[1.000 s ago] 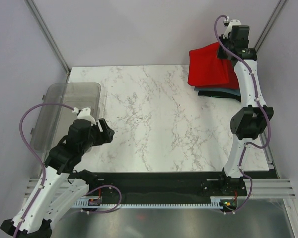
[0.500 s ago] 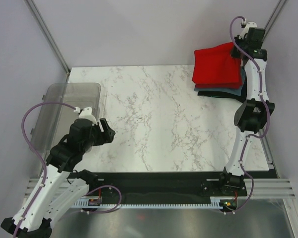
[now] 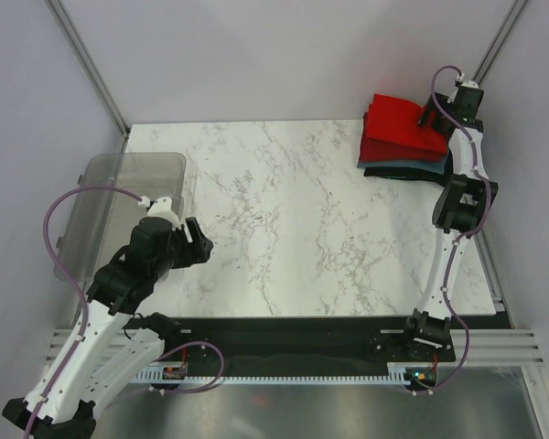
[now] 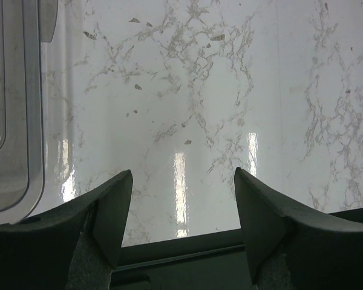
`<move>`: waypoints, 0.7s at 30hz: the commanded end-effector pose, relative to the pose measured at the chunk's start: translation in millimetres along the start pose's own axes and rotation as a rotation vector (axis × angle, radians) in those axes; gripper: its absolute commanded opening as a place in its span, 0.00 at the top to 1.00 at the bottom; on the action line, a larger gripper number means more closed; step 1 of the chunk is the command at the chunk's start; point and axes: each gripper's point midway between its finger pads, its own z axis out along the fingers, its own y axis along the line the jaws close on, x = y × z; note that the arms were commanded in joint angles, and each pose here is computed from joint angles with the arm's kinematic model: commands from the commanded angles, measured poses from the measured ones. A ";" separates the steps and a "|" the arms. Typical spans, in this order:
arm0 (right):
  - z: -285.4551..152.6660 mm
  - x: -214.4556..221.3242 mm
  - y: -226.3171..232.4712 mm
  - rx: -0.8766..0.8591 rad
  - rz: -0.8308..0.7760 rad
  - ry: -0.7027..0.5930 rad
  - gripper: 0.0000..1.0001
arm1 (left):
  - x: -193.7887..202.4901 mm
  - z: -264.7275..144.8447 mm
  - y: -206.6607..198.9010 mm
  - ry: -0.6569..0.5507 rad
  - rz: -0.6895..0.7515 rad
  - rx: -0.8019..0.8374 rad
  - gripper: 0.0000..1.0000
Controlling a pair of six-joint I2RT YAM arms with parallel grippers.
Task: Fold and stack the t-shirts
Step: Neatly place the folded tshirt to the corner, then reset both grippers
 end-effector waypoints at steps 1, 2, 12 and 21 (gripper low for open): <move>-51.3 -91.2 -9.3 0.165 0.028 -0.243 0.02 | -12.3 -1.9 -5.7 -0.050 -0.020 0.025 0.25; -56.7 -91.1 -17.1 0.204 0.040 -0.250 0.02 | -12.4 -2.5 -6.1 -0.052 -0.019 0.027 0.25; -236.3 -185.4 -66.3 0.525 0.335 -0.589 0.02 | -17.7 -8.1 -2.9 -0.085 -0.036 0.027 0.25; -345.2 -189.3 20.8 0.122 0.459 -0.600 0.02 | -21.8 -17.4 -5.0 -0.125 -0.041 0.058 0.23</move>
